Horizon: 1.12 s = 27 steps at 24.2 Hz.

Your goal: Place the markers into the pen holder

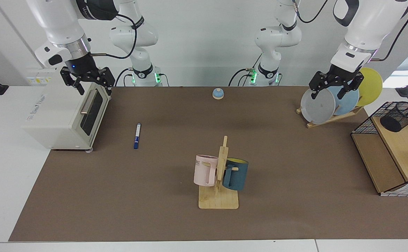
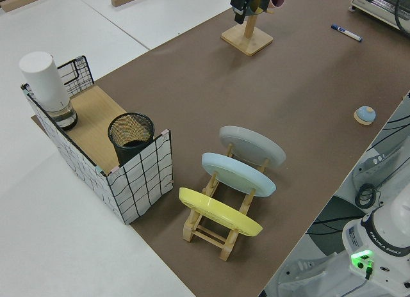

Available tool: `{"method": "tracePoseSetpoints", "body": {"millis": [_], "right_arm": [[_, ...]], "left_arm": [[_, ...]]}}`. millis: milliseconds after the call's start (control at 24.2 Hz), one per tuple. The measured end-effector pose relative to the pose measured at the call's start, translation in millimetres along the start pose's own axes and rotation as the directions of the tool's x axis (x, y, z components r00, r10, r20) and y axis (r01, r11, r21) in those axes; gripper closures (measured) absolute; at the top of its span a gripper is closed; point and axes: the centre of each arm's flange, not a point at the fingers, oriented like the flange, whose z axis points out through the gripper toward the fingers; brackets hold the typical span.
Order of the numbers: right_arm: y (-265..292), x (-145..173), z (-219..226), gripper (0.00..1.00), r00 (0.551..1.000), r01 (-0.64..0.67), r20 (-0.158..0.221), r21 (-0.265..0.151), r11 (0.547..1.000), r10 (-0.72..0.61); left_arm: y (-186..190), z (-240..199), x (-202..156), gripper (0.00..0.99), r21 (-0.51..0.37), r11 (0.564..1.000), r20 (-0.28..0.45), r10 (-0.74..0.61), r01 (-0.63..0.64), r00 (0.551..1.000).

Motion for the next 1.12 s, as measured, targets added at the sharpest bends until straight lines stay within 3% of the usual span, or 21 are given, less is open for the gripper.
{"method": "tracePoseSetpoints", "body": {"millis": [704,828,1118], "right_arm": [[4,0,1,0.00,1.000,-0.008,0.000,0.000,1.000,0.008],[4,4,2,0.00,1.000,-0.007,-0.028,0.001,1.000,0.007],[-12,11,53,0.00,1.000,0.019,-0.025,0.003,1.000,-0.019]], "left_arm": [[-13,-2,-2,0.000,0.001,1.000,-0.002,-0.024,0.024,1.000],[-14,-3,-2,0.000,0.001,1.000,-0.003,-0.025,0.025,1.000],[-12,-5,-3,0.000,0.001,1.000,-0.006,-0.023,0.023,1.000]]}}
